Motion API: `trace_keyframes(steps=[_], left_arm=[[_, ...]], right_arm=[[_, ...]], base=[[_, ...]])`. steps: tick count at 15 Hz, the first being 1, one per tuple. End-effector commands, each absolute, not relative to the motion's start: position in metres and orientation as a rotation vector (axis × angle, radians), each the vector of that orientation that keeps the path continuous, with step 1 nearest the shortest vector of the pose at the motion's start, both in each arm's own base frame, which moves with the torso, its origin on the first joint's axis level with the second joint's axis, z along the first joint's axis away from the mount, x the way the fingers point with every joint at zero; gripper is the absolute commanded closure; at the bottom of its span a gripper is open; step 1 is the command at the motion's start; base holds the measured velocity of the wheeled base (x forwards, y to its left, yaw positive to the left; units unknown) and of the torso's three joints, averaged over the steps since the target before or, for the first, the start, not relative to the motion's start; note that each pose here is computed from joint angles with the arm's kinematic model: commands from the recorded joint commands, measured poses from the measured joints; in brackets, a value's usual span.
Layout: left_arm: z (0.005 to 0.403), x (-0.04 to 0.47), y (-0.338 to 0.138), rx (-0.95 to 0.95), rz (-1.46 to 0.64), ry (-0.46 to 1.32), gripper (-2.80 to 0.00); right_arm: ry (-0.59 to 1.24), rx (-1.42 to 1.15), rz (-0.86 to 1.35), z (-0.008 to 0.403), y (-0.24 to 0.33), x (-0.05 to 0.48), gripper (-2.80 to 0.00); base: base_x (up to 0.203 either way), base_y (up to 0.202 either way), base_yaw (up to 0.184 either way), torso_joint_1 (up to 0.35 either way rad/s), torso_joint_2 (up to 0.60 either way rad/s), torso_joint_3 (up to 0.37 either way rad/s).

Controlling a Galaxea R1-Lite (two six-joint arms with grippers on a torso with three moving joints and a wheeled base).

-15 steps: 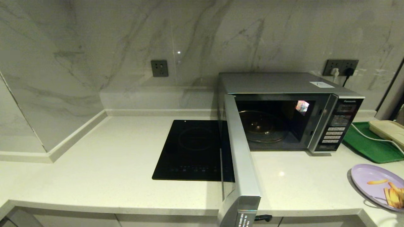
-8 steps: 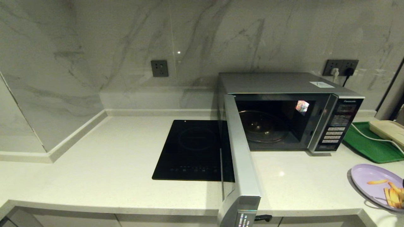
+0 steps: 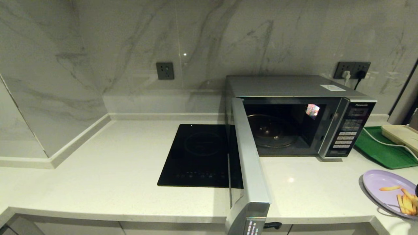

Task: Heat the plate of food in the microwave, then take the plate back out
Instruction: Put the plate in the microwave oven

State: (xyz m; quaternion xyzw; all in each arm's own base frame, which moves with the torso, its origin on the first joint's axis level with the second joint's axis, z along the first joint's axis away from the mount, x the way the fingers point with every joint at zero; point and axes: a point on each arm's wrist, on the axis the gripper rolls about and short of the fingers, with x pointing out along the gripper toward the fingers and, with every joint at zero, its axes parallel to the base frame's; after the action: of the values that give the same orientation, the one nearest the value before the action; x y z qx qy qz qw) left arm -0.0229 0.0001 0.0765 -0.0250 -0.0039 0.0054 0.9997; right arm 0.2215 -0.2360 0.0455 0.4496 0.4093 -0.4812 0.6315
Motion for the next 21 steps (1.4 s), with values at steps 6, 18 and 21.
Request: trace_keyframes(steps=[6,18,21], left_arm=[[0.077,-0.023,0.000,-0.051,0.012,-0.009,0.00],[0.077,-0.023,0.000,-0.051,0.012,-0.008,0.00],[0.077,-0.023,0.000,-0.051,0.012,-0.008,0.00]], right_arm=[[0.932,1.031,-1.100,0.041,-0.234,0.221,0.00],[0.886,1.020,-1.088,0.054,-0.232,0.218,0.00],[0.851,0.997,-1.018,0.073,-0.226,0.215,0.00]], base=[[0.000,0.000,0.000,0.000,0.00,0.000],[0.000,0.000,0.000,0.000,0.00,0.000],[0.000,0.000,0.000,0.000,0.00,0.000]])
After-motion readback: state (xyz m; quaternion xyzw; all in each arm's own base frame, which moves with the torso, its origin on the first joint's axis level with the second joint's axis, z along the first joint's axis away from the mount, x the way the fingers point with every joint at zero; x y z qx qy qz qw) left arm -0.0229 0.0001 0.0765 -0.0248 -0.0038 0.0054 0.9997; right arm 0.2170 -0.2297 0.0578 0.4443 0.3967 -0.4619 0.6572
